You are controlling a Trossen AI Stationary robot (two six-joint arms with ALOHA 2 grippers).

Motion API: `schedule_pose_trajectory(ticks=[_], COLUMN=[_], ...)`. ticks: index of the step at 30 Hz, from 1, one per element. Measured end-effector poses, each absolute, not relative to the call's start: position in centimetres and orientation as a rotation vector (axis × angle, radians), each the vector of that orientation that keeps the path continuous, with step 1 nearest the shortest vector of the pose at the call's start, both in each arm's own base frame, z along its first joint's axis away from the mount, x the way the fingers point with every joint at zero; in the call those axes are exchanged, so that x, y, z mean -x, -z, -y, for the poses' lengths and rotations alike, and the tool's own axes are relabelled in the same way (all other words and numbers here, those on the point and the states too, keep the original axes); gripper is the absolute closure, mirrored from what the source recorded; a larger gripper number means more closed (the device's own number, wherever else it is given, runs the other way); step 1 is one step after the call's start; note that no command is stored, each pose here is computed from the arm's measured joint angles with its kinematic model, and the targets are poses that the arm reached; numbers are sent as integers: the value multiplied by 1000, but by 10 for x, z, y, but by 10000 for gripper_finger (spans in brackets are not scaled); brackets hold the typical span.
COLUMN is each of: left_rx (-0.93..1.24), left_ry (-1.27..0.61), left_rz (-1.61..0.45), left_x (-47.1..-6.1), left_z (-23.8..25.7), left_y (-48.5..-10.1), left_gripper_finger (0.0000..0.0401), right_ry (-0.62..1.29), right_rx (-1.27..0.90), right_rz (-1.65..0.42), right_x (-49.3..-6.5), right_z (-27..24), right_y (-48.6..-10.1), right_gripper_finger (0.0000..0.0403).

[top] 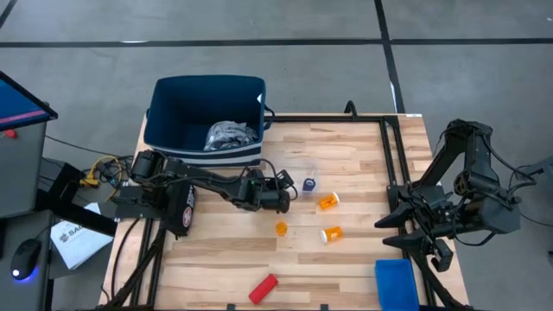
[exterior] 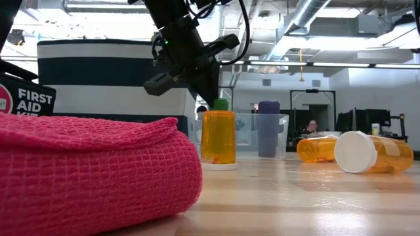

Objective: Pick & place medical supplies in basket/bin
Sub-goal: Put the green bandage into the transparent bin

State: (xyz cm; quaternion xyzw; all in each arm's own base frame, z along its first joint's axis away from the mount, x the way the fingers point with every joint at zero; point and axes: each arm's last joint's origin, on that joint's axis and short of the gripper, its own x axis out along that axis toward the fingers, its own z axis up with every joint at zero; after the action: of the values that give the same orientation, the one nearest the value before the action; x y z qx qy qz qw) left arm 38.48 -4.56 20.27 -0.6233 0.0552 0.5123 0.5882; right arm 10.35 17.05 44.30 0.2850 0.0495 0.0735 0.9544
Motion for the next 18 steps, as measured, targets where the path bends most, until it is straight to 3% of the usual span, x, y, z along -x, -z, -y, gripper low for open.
schedule_pose_trajectory(ticks=[18], left_rx=[1449], left_ry=[-1179], left_rz=[-162], left_x=[-384], left_z=[50], left_y=[-202], left_gripper_finger=[327], right_ry=[-149], right_rx=[-582], right_rz=[-101], right_x=[-104], right_z=[-171], right_y=[-443], right_gripper_finger=[198])
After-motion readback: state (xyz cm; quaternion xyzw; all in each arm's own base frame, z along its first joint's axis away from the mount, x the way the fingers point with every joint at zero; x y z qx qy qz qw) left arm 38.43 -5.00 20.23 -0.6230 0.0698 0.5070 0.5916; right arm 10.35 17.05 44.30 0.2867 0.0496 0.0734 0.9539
